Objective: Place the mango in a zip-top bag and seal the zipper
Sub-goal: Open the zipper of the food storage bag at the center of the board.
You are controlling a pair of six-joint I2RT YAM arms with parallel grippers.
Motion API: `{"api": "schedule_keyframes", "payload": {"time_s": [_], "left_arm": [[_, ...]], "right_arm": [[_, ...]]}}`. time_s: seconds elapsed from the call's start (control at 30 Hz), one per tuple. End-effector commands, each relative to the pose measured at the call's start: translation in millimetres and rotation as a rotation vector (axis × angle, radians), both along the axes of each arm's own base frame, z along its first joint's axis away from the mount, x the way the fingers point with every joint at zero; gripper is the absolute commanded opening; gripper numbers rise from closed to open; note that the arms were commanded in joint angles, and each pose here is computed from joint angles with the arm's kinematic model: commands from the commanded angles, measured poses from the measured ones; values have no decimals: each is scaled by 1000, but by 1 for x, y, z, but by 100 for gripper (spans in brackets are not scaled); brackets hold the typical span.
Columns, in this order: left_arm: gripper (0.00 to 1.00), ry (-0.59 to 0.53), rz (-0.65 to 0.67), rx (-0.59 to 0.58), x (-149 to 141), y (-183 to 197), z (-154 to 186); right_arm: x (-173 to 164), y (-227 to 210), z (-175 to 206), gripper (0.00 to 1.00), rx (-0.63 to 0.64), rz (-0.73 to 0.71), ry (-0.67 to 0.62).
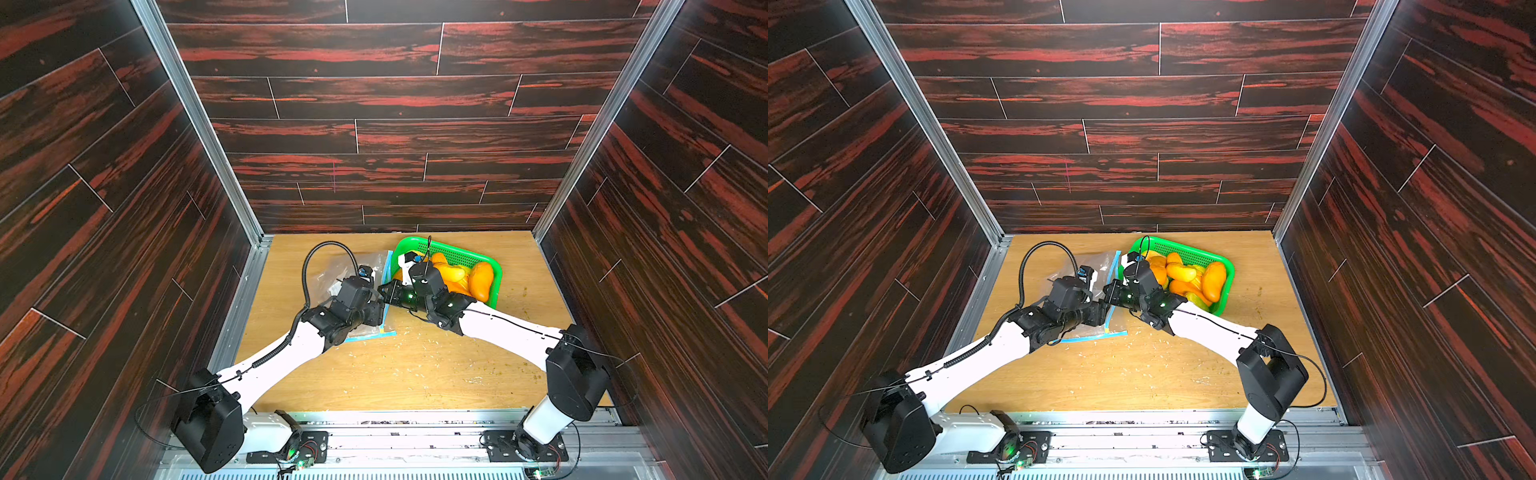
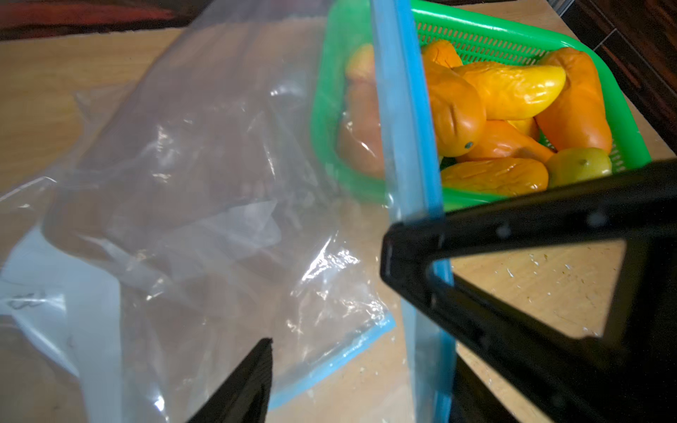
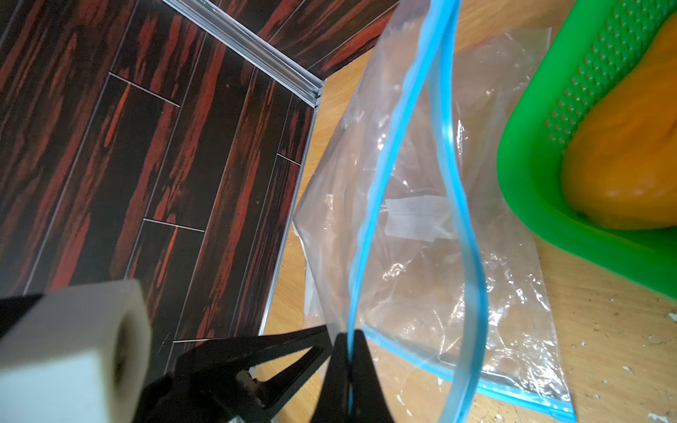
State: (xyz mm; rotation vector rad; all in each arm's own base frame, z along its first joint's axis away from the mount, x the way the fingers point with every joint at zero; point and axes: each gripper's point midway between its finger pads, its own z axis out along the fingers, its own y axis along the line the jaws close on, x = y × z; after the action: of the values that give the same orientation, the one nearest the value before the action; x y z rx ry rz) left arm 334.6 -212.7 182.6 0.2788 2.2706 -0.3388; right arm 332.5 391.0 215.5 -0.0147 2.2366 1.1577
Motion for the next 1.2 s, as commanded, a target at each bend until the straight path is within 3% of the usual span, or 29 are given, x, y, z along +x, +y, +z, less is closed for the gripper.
{"api": "schedule_keyframes", "payload": {"time_s": [0.0,0.27,0.37,0.5,0.63,0.83,1.17], "left_arm": [[63,-54,67,30,12,9,10],[13,-69,83,18,11,12,11],[0,-79,99,6,9,15,13],[0,-90,116,-3,7,19,15],[0,-93,130,-6,9,21,16],[0,-92,145,-26,10,21,18],[0,-75,116,-71,10,10,19]], "right_arm": [[-1,6,-1,0,25,-1,31],[-1,5,0,0,3,11,11],[-2,1,3,6,-36,25,-17],[-6,-6,7,30,-67,47,-56],[-9,-16,11,41,-113,58,-81],[-12,-42,0,47,-210,44,-84],[1,-18,-7,52,-146,126,-40]]}}
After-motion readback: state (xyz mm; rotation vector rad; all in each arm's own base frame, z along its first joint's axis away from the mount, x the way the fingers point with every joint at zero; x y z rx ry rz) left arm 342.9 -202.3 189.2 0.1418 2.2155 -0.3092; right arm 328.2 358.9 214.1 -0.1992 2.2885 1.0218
